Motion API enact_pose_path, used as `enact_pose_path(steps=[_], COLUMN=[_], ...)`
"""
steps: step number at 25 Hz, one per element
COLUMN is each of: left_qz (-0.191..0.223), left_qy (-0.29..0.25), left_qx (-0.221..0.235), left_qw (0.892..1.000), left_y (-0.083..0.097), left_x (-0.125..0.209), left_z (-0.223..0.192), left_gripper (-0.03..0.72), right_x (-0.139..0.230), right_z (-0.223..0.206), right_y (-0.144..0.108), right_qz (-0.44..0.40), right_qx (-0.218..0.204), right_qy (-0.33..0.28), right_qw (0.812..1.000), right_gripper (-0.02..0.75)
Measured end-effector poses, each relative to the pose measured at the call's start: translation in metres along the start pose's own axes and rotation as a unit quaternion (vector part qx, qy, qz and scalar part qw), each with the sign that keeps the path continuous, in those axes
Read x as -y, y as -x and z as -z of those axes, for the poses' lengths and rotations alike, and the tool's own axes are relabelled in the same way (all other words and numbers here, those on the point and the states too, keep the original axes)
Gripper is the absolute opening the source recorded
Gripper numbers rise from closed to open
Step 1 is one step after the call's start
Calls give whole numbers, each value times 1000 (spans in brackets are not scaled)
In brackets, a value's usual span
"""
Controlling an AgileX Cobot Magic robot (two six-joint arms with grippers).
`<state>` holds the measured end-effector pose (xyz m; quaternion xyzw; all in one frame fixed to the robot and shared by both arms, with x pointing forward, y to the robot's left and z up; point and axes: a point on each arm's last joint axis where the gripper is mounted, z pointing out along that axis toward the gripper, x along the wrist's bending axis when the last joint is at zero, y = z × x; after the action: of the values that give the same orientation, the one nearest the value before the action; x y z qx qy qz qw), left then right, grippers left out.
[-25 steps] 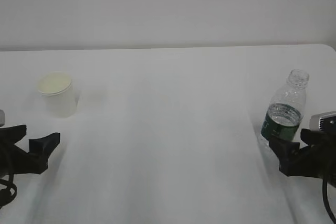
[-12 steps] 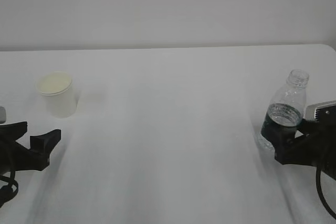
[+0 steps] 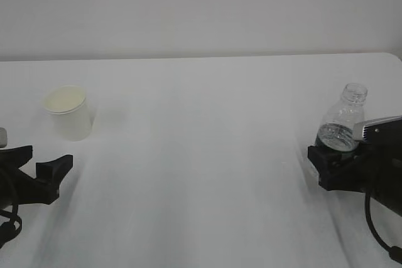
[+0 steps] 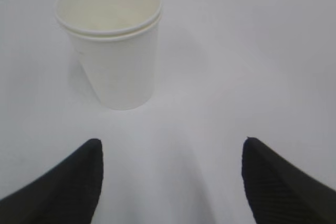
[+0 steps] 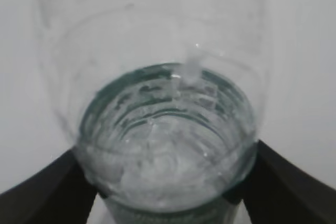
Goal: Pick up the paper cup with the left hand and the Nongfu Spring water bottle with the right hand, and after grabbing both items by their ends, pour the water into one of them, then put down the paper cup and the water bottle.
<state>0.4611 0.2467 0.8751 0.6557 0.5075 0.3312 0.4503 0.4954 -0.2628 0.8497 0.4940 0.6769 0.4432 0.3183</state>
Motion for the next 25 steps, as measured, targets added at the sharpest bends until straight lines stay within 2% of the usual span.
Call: enact_pose_path(steps=[17, 25], left_qz=[1, 3], left_qy=[0, -1], left_qx=[-5, -8], left_qw=[1000, 1000], left_y=[-1, -1], left_x=[0, 0], left_z=[0, 0], left_gripper=[589, 588], right_x=[1, 0], right_z=[-22, -23], right_y=[4, 3], right_qz=[4, 6], right_qx=[-8, -11], right_qy=[7, 10], right_qw=[1000, 1000], right_gripper=[591, 457])
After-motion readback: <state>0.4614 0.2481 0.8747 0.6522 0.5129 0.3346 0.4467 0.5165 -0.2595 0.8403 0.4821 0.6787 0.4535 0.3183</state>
